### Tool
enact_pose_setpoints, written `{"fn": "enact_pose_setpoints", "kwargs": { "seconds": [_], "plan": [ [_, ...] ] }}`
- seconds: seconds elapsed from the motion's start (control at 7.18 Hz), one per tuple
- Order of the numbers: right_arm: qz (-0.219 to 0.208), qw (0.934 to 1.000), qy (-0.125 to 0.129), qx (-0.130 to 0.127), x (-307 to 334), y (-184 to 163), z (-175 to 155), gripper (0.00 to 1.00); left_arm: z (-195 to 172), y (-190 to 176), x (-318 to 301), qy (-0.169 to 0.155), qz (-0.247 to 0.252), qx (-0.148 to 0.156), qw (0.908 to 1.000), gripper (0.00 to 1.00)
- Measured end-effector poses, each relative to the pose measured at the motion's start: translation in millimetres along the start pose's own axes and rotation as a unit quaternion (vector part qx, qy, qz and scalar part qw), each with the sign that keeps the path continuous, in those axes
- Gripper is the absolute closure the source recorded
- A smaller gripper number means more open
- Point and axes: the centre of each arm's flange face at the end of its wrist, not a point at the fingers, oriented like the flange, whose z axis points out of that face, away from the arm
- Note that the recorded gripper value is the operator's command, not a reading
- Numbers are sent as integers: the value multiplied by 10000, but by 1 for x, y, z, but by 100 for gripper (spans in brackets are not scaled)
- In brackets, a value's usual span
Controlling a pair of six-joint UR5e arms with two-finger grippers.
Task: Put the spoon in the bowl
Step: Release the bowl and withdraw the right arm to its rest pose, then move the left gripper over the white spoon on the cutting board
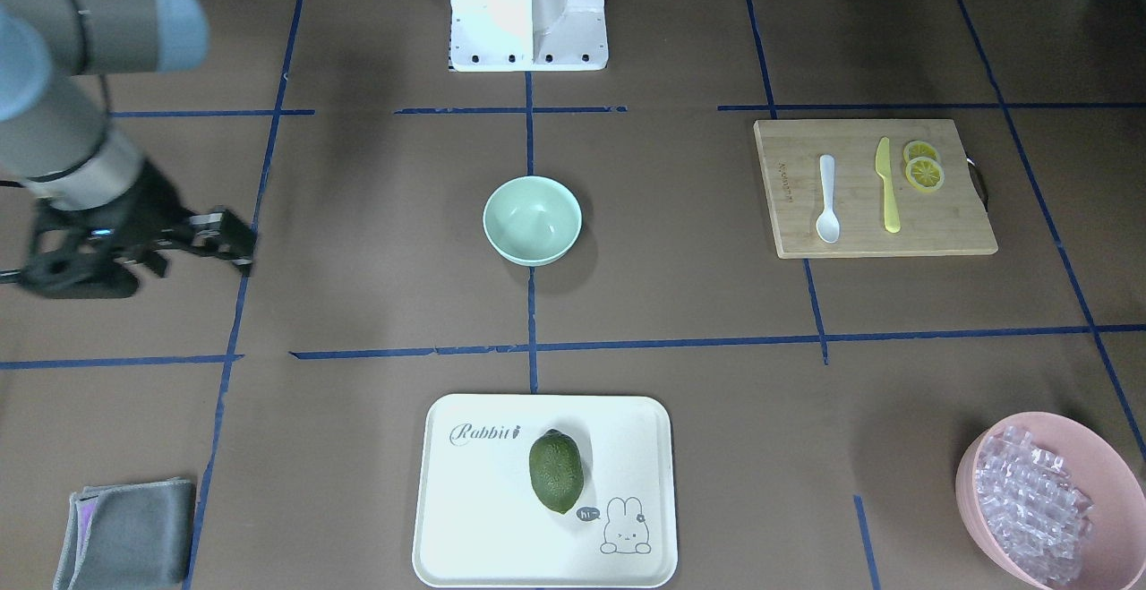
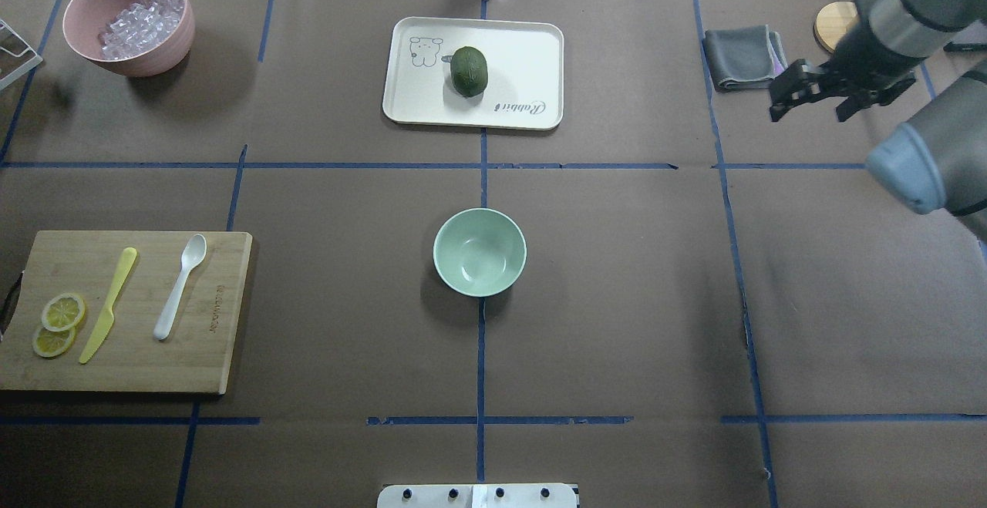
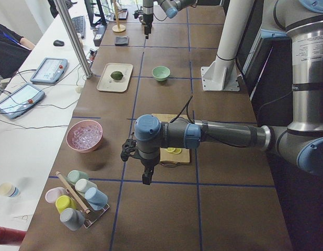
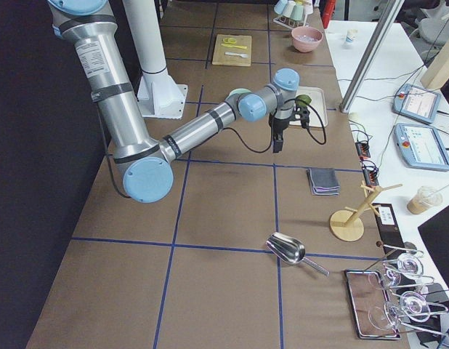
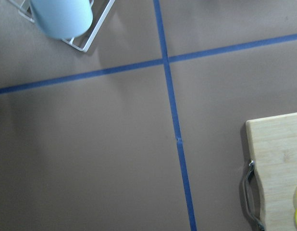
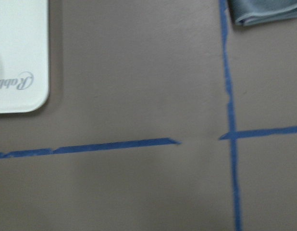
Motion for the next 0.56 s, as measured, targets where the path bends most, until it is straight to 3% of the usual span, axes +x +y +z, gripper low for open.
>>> {"fn": "enact_pose_setpoints", "kwargs": {
  "seconds": [0.28,0.56],
  "plan": [
    [-558,9983,131,-117,148,50,-9,0,1,-16,9,-18,245,190,9995,0],
    [-695,9973,190,-153,255,121,-21,0,1,-29,18,45,356,240,9991,0]
  ]
}}
